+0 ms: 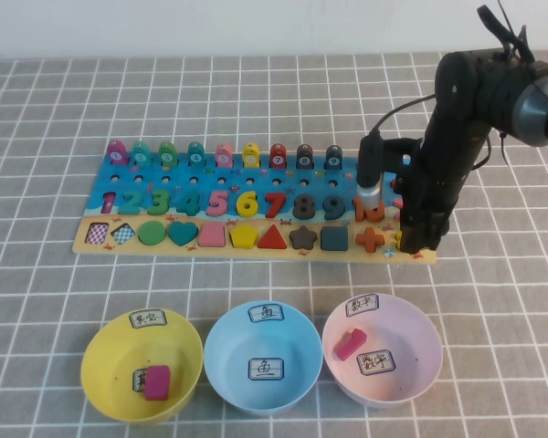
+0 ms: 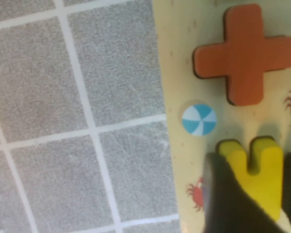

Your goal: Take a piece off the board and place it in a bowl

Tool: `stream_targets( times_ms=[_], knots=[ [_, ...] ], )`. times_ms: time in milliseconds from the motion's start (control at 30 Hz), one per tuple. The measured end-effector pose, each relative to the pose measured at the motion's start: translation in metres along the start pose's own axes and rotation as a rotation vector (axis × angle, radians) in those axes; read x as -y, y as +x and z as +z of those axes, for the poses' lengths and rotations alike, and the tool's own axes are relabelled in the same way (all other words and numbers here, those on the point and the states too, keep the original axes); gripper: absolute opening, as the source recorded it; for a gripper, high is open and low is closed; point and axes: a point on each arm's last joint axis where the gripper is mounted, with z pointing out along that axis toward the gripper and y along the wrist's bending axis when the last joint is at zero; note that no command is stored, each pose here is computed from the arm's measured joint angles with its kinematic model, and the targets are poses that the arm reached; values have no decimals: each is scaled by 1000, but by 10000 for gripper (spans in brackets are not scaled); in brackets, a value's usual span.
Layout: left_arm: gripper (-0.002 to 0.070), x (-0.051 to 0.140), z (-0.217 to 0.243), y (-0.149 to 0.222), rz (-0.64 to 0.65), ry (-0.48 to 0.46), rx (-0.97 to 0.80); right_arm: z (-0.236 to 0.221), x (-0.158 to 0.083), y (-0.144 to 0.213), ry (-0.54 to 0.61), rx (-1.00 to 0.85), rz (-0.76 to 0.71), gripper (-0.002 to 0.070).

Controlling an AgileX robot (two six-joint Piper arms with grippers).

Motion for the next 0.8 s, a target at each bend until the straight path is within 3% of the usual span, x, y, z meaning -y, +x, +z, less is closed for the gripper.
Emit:
stream_targets(
  times_ms=[800],
  knots=[
    [-4, 0, 0, 0, 0, 0, 0, -9, 0, 1, 26, -5, 10, 197]
  ],
)
